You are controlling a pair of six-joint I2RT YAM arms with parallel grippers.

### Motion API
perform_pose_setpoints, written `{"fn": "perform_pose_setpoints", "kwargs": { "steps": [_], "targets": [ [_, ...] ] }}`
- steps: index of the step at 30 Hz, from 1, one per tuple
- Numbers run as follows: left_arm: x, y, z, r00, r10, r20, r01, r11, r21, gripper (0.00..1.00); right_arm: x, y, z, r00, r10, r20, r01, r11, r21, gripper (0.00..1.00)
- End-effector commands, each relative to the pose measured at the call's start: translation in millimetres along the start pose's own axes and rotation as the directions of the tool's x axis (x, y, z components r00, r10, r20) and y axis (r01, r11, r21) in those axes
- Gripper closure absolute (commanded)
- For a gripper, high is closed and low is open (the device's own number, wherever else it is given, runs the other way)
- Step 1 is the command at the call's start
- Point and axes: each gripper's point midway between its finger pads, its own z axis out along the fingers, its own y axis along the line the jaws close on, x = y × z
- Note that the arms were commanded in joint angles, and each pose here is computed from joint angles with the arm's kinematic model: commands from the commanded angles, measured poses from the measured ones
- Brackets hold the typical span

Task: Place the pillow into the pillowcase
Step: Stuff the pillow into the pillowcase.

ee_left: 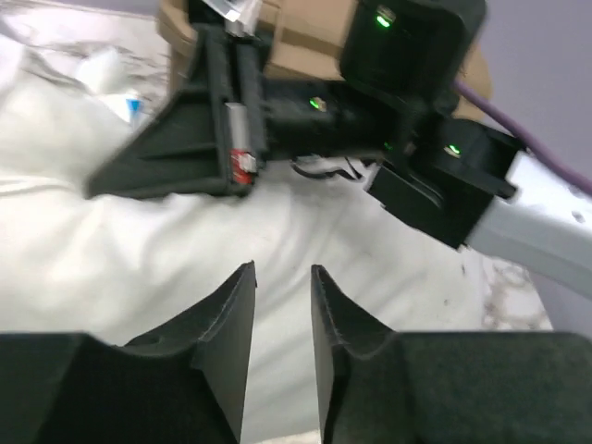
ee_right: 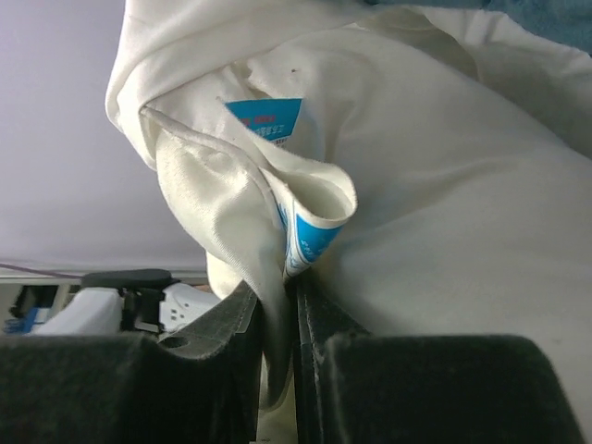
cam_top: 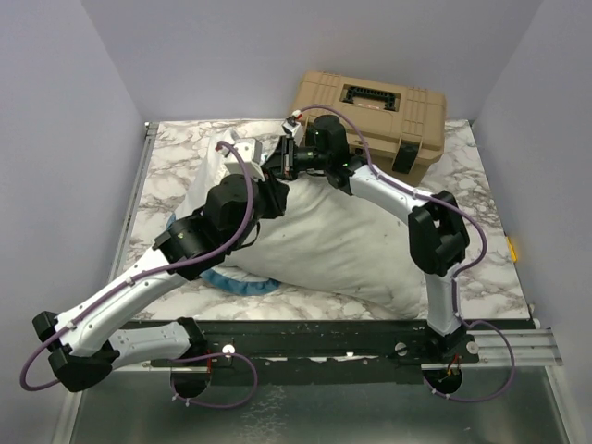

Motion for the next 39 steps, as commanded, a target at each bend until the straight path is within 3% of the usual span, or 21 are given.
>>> {"fn": "perform_pose_setpoints", "kwargs": {
  "steps": [1,3,6,15,18,20,22,25,30,37,39],
  "targets": [
    [-37,64,-25,0.980,0.193,0.040,-0.170,0.931,-0.322,0.55,25,-8,-16,0.991,-0.123,-0.046,0.127,0.988,0.093,0.80],
    [-44,88,-33,0.966,0.257,0.007,-0.229,0.874,-0.429,0.38,30,-16,-17,0.990,-0.123,-0.062,0.129,0.986,0.106,0.80],
    [-55,112,-32,0.947,0.318,-0.046,-0.297,0.814,-0.499,0.25,37,-24,-17,0.991,-0.105,-0.081,0.114,0.987,0.112,0.80],
    [-43,177,7,0.929,0.298,-0.221,-0.371,0.733,-0.570,0.23,35,-26,-13,0.990,-0.104,-0.094,0.115,0.986,0.120,0.78],
    [-35,198,14,0.927,0.285,-0.245,-0.376,0.697,-0.611,0.34,33,-22,-12,0.989,-0.108,-0.096,0.119,0.986,0.114,0.78],
    [-37,207,17,0.932,0.283,-0.228,-0.362,0.683,-0.634,0.46,33,-21,-12,0.989,-0.109,-0.100,0.120,0.987,0.111,0.78],
    [-43,213,19,0.937,0.290,-0.192,-0.343,0.674,-0.654,0.64,34,-21,-13,0.989,-0.106,-0.105,0.117,0.987,0.111,0.78],
    [-58,218,19,0.941,0.306,-0.145,-0.320,0.661,-0.679,1.00,36,-20,-14,0.989,-0.104,-0.108,0.116,0.987,0.110,0.80],
    [-93,209,6,0.941,0.332,-0.060,-0.277,0.657,-0.701,1.00,37,-14,-16,0.986,-0.115,-0.118,0.126,0.987,0.096,0.84],
    [-112,154,5,0.948,0.316,0.046,-0.259,0.843,-0.471,1.00,37,-4,-18,0.985,-0.127,-0.120,0.137,0.987,0.079,0.87],
    [-110,145,6,0.947,0.317,0.044,-0.271,0.868,-0.415,1.00,37,-2,-18,0.985,-0.128,-0.119,0.137,0.988,0.076,0.88]
  ]
}}
